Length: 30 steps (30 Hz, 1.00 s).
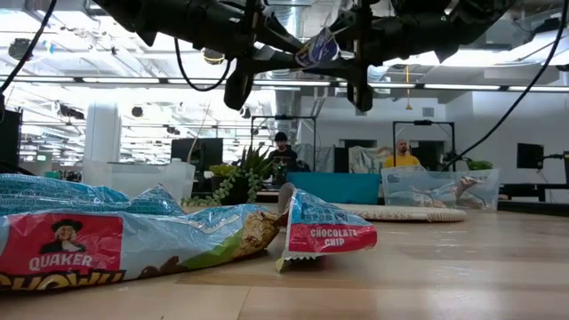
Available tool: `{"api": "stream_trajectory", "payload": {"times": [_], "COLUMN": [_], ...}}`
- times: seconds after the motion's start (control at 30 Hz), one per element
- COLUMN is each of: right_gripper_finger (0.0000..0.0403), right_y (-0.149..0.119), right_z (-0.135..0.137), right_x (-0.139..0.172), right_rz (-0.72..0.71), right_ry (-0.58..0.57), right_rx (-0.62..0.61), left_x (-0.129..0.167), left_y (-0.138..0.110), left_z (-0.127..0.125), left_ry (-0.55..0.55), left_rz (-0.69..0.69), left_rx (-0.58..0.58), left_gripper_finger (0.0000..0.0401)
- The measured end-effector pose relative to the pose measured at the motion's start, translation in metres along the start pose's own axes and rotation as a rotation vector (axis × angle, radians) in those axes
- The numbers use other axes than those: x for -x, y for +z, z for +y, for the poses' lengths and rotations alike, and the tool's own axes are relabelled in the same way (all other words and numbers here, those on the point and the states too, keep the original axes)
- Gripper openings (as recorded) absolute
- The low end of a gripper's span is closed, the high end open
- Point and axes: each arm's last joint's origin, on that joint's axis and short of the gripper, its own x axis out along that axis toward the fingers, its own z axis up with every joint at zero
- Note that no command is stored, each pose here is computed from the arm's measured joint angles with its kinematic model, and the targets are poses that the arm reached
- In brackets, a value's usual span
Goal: Pick and place Granola Bars by type
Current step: Put the blue granola bar into the blue bin
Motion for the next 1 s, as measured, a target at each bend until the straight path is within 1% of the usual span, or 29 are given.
{"api": "stream_trajectory", "payload": {"times": [0.13,0.23,0.53,0.67,0.83,1.0], "right_gripper_finger": [0.0075,0.0065,0.006,0.006,0.006,0.006], "right_y": [0.0,0.0,-0.001,-0.003,-0.005,-0.006], "right_z": [0.0,0.0,-0.002,-0.003,-0.005,-0.013], "right_x": [0.0,0.0,0.0,0.0,0.0,0.002], "right_rz": [0.0,-0.001,0.013,0.029,0.051,0.079], "right_ry": [0.0,-0.001,-0.019,-0.031,-0.051,-0.11], "right_rx": [0.0,0.001,-0.003,0.008,0.009,-0.011], "left_x": [0.0,0.0,0.0,0.0,0.0,0.002], "left_y": [0.0,0.0,0.002,0.001,-0.006,-0.012], "left_z": [0.0,0.0,0.003,0.005,0.013,0.019], "left_ry": [0.003,0.003,0.014,0.028,0.109,0.179], "left_rz": [0.0,0.0,-0.002,0.011,0.083,0.141], "left_rx": [0.0,-0.003,0.008,0.004,0.056,0.103], "left_gripper_finger": [0.0035,0.0047,0.0133,0.0158,0.0167,0.0165]}}
